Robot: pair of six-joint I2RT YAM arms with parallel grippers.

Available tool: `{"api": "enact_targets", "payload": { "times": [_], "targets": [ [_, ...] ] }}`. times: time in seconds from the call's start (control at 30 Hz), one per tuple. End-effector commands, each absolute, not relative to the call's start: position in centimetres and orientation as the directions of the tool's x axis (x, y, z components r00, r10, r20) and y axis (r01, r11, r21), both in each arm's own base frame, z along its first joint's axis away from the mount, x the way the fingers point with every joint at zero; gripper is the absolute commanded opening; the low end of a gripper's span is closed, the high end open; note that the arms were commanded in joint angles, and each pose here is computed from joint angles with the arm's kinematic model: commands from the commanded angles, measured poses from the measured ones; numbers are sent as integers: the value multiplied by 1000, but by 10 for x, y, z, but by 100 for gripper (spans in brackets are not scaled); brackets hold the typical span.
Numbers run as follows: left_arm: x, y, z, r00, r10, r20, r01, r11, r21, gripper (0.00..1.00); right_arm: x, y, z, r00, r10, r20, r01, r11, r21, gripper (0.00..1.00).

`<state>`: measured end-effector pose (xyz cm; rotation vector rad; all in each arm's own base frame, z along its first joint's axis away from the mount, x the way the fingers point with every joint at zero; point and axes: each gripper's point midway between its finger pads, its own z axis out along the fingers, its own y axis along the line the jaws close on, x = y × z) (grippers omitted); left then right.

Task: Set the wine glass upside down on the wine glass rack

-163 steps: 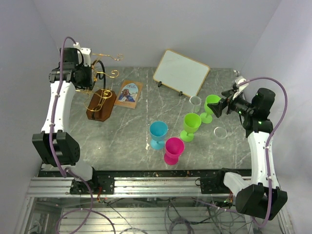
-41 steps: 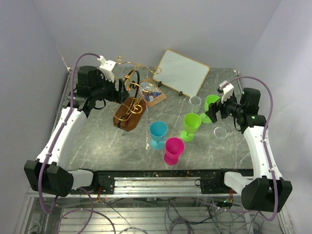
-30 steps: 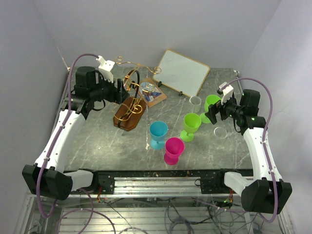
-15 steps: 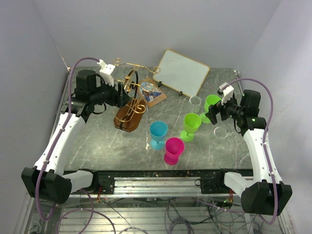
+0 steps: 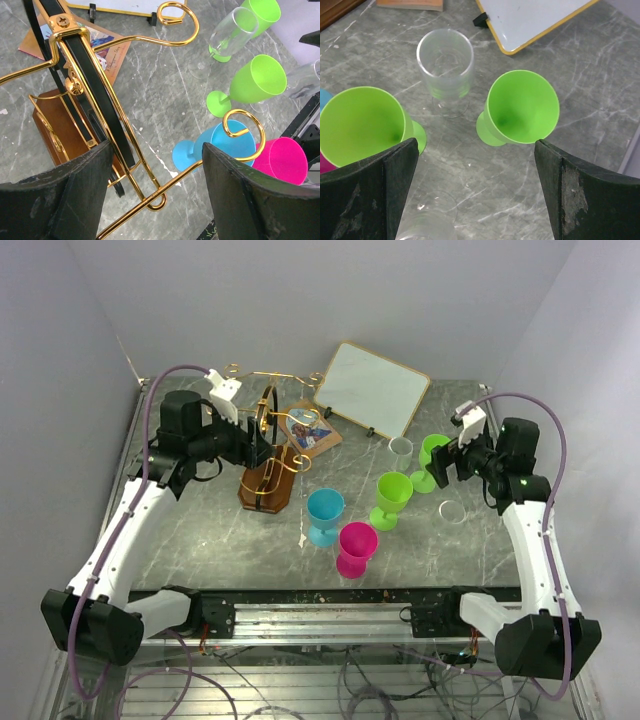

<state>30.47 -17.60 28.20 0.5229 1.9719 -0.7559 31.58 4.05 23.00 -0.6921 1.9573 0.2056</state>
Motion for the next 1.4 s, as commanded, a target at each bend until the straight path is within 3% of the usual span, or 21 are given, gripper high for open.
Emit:
{"api": "enact_targets", "payload": {
  "times": [0.0, 0.33, 0.6, 1.03, 1.37],
  "targets": [
    [303, -170, 303, -399, 83, -913, 635, 743, -210, 83, 325, 28, 242, -353, -366, -861, -473, 864, -174, 100],
    [316, -139, 339, -312, 122, -942, 529, 846, -66, 89, 329, 2, 248, -466, -335, -819, -332, 924, -188, 98],
    [326, -116, 361, -283, 188, -941, 445, 894, 45, 100, 327, -25, 260, -521, -323, -790, -203, 946, -253, 96],
    [337, -110, 405, -131, 249, -960, 429, 887, 172, 100, 368, -17, 244, -603, -201, -772, -175, 978, -117, 66],
    [357, -119, 407, -171, 219, -961, 435, 892, 126, 97, 390, -21, 214, -652, -191, -733, -155, 981, -118, 47]
  ]
}}
